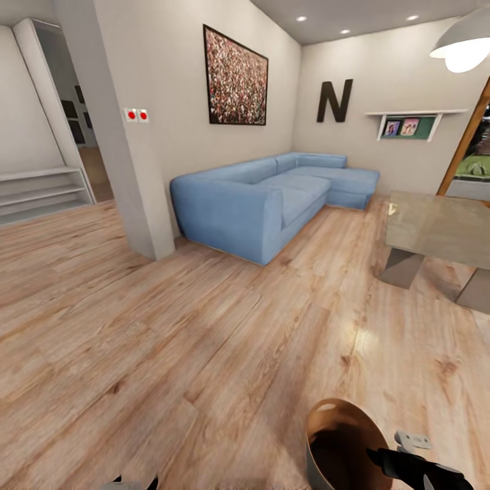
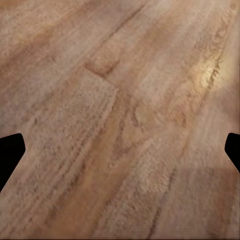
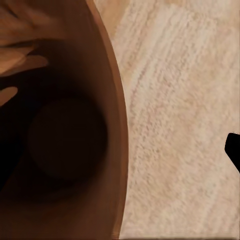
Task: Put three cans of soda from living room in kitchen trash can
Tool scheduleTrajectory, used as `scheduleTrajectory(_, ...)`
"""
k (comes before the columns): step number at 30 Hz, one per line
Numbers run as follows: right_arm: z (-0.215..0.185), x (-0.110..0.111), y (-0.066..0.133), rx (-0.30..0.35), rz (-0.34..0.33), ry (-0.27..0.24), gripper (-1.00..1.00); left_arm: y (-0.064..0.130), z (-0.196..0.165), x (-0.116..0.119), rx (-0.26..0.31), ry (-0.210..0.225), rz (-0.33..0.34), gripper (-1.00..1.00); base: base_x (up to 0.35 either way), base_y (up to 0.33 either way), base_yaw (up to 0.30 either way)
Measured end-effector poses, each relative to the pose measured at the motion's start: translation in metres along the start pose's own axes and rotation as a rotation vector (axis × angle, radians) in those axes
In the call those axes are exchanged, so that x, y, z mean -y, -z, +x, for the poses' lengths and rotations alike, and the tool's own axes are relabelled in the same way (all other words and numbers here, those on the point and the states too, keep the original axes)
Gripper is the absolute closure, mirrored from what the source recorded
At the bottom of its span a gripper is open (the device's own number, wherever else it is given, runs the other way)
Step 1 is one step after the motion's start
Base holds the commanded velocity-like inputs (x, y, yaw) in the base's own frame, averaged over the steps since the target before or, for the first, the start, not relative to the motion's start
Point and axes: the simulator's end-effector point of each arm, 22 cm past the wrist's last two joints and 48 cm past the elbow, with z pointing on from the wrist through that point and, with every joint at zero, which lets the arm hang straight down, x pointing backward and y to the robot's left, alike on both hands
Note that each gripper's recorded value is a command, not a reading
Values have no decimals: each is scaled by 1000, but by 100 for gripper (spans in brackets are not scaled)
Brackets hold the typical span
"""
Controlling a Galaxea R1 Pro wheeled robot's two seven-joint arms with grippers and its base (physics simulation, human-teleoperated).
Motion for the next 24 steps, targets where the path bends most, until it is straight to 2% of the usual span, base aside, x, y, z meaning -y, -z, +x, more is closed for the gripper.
scheduleTrajectory(4,7,1,-4,-16,2,0,-100,-1,7,-1,-16,3,-2,-100,0,0,0)
scheduleTrajectory(16,7,0,-4,-17,1,1,-100,-1,5,-1,-10,2,-1,-100,3,0,0)
scheduleTrajectory(24,7,-1,-4,-17,1,3,-100,-1,6,-1,-14,2,-1,-100,156,0,0)
